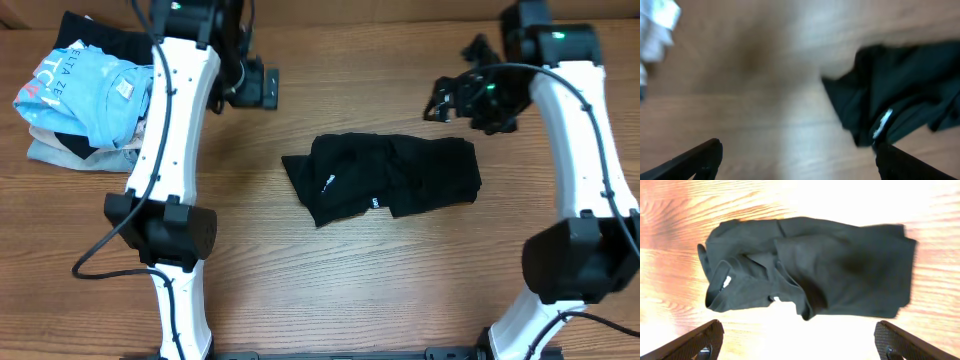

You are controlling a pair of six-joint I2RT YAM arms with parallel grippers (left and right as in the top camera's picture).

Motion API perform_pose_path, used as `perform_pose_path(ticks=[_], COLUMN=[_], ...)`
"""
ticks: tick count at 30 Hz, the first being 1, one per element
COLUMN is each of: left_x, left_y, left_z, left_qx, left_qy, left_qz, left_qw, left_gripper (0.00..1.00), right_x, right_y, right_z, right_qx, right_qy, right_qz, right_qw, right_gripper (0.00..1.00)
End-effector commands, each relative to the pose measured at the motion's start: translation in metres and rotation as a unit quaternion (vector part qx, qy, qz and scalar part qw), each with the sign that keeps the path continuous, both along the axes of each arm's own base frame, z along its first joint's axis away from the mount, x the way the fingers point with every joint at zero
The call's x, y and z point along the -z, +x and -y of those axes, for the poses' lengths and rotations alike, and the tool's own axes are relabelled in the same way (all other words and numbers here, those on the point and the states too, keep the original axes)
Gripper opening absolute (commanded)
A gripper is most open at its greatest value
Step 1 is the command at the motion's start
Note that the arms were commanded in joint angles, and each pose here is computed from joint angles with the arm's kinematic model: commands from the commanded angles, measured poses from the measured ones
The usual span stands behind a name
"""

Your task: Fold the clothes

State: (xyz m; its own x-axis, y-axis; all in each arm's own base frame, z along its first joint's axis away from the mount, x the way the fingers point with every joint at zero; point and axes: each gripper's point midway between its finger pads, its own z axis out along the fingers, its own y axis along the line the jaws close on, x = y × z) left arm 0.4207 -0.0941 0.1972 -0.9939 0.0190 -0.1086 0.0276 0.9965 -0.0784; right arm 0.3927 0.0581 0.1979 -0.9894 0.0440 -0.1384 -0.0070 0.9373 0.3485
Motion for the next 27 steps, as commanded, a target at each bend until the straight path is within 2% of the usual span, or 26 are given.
perform_pose_path(ticks=[1, 8, 12, 15, 17, 21, 23, 25, 26, 27], left_x=[0.028, 0.077, 0.111, 0.135, 0.147, 0.156, 0.166, 0.178, 0.182, 0.186], left_y=[-0.018, -0.035, -0.044, -0.049, -0.046, -0.038, -0.040, -0.046, -0.050, -0.055], left_z=[0.017, 0.065, 0.068, 0.070, 0.077, 0.087, 0.089, 0.087, 0.086, 0.085], left_qx=[0.036, 0.133, 0.144, 0.157, 0.180, 0.214, 0.228, 0.224, 0.218, 0.213], left_qy=[-0.010, -0.041, -0.052, -0.088, -0.127, -0.158, -0.157, -0.153, -0.153, -0.152], left_qz=[-0.051, -0.067, -0.083, -0.090, -0.074, -0.041, -0.034, -0.041, -0.049, -0.057], left_qw=[0.998, 0.988, 0.985, 0.980, 0.973, 0.963, 0.960, 0.962, 0.963, 0.963], left_gripper=[1.00, 1.00, 1.00, 0.99, 0.96, 0.95, 0.89, 0.72, 0.60, 0.43], right_x=[-0.004, -0.004, -0.004, -0.002, -0.002, -0.002, -0.002, -0.002, -0.002, -0.001], right_y=[0.002, 0.003, 0.002, 0.002, 0.002, 0.004, 0.004, 0.004, 0.004, 0.003], right_z=[0.012, 0.019, 0.020, 0.024, 0.024, 0.024, 0.023, 0.023, 0.023, 0.023], right_qx=[0.008, -0.002, -0.003, -0.001, -0.001, -0.001, -0.001, -0.001, -0.001, -0.002], right_qy=[0.001, -0.003, -0.005, -0.018, -0.019, -0.019, -0.017, -0.017, -0.018, -0.018], right_qz=[0.008, 0.013, 0.012, 0.011, 0.013, 0.015, 0.015, 0.015, 0.015, 0.014], right_qw=[1.000, 1.000, 1.000, 1.000, 1.000, 1.000, 1.000, 1.000, 1.000, 1.000], right_gripper=[1.00, 1.00, 1.00, 0.98, 0.96, 0.91, 0.87, 0.79, 0.75, 0.72])
